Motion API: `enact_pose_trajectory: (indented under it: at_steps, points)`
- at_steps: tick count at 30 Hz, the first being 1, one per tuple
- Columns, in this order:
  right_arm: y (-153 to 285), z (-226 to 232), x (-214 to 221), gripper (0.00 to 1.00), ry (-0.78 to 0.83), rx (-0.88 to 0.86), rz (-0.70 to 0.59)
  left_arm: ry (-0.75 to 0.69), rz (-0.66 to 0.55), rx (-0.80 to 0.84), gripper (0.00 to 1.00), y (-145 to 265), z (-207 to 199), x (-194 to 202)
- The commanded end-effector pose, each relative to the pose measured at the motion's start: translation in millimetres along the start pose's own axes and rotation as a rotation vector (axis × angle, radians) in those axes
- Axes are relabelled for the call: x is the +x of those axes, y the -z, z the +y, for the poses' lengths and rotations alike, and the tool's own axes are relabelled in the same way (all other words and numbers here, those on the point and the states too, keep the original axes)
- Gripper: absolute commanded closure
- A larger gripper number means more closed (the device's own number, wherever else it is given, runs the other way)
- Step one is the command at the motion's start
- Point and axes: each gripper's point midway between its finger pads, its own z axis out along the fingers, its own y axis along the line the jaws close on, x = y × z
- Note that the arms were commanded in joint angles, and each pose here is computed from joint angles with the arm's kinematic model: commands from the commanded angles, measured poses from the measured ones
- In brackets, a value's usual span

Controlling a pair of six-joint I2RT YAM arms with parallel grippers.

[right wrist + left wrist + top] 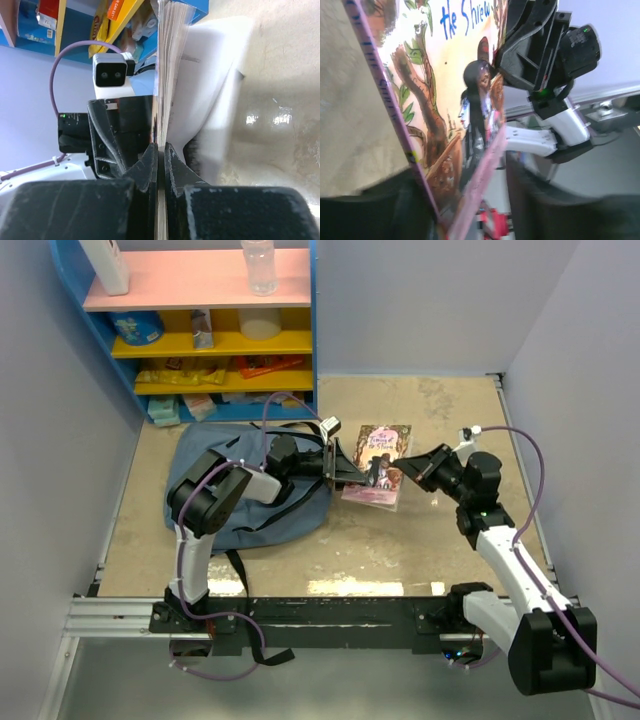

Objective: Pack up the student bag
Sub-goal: Pick up the book from the center of the board.

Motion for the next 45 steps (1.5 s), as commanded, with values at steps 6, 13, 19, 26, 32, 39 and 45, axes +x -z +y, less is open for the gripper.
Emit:
enact_pose_trajectory:
  at_steps: [6, 13, 19, 26, 32, 39, 45]
  points:
    - [8.7, 13.2, -17.5, 0.55, 0.135, 0.038, -0.027, -0.332, 0.009, 0.182, 1.0, 9.4, -70.2, -8.6]
    - [30.2, -3.2, -36.3, 0.09, 0.292, 0.224, -0.085, -0.35, -0.007, 0.22, 1.0, 19.3, -87.6, -30.8]
    - [13.5, 26.9, -16.4, 0.04, 0.247, -0.037, -0.023, -0.334, 0.023, 0.276, 1.0, 22.1, -97.9, -26.6]
    - [6.3, 67.0, 0.5, 0.03, 0.135, -0.376, 0.048, -0.347, 0.054, 0.282, 1.0, 20.5, -101.5, -14.6]
    - [-2.7, 74.4, -14.2, 0.11, 0.104, -0.396, 0.005, -0.347, 0.101, 0.276, 1.0, 11.7, -100.2, -1.0]
    - [-14.4, 58.4, -13.2, 1.0, 0.048, -0.33, 0.028, -0.406, 0.192, 0.266, 0.96, 5.9, -98.2, 17.1]
    - [-4.1, 53.4, -12.0, 1.0, 0.113, -0.282, 0.001, -0.564, 0.223, 0.196, 0.14, 3.9, -99.4, 11.6]
